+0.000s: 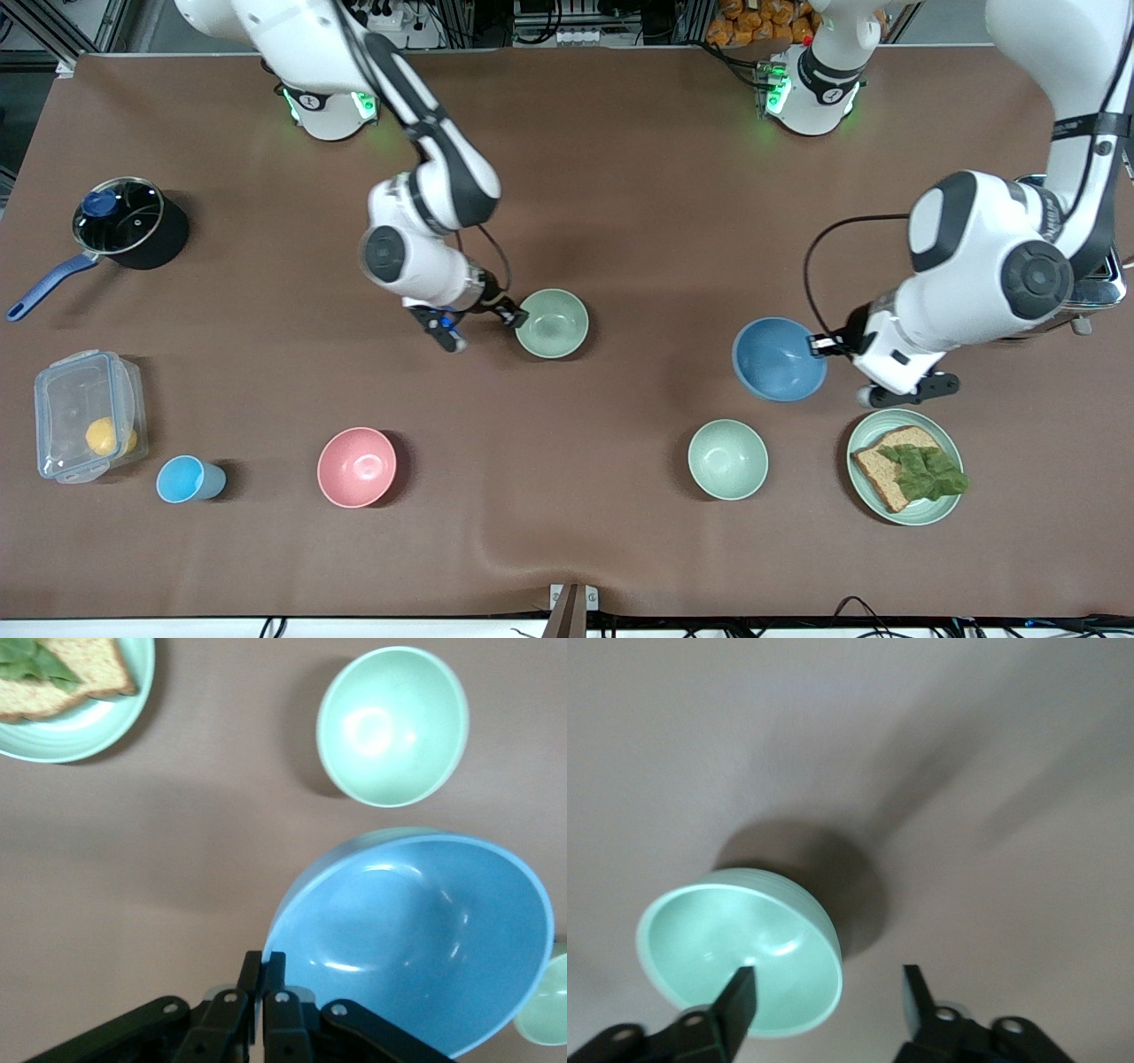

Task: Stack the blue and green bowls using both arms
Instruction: 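Set the green bowl mid-table with the right gripper while the left carries the blue bowl, then lower the blue bowl into the green bowl with the left gripper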

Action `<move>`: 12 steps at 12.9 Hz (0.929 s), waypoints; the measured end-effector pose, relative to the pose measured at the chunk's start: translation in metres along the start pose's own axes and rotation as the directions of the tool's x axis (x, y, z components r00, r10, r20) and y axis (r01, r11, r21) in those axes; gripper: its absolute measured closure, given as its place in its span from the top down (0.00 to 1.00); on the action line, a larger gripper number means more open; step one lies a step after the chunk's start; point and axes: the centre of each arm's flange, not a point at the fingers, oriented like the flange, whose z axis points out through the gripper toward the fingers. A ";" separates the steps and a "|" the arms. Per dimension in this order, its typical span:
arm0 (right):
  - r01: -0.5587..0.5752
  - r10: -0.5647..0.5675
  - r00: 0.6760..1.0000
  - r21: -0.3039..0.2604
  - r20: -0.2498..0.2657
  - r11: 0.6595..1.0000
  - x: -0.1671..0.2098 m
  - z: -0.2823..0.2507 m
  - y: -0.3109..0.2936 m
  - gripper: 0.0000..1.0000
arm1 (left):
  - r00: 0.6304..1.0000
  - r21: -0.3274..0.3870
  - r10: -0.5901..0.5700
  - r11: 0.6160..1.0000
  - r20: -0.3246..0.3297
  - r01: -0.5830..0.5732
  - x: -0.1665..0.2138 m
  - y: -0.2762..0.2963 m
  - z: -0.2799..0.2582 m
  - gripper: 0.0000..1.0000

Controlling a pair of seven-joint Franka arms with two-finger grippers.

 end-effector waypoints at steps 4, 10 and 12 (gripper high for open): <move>-0.164 0.165 0.986 0.083 -0.009 0.983 0.045 -0.057 0.010 1.00 | 0.999 -0.005 -0.030 1.000 0.022 0.030 -0.028 0.074 0.020 0.04; -0.362 0.371 0.926 0.114 -0.068 0.925 0.025 0.045 -0.020 1.00 | 0.989 -0.042 -0.143 0.989 0.028 0.144 -0.044 0.136 0.047 0.04; -0.385 0.396 0.914 0.125 -0.084 0.915 0.033 0.066 -0.022 1.00 | 0.984 -0.061 -0.174 0.983 0.025 0.175 -0.053 0.157 0.062 0.04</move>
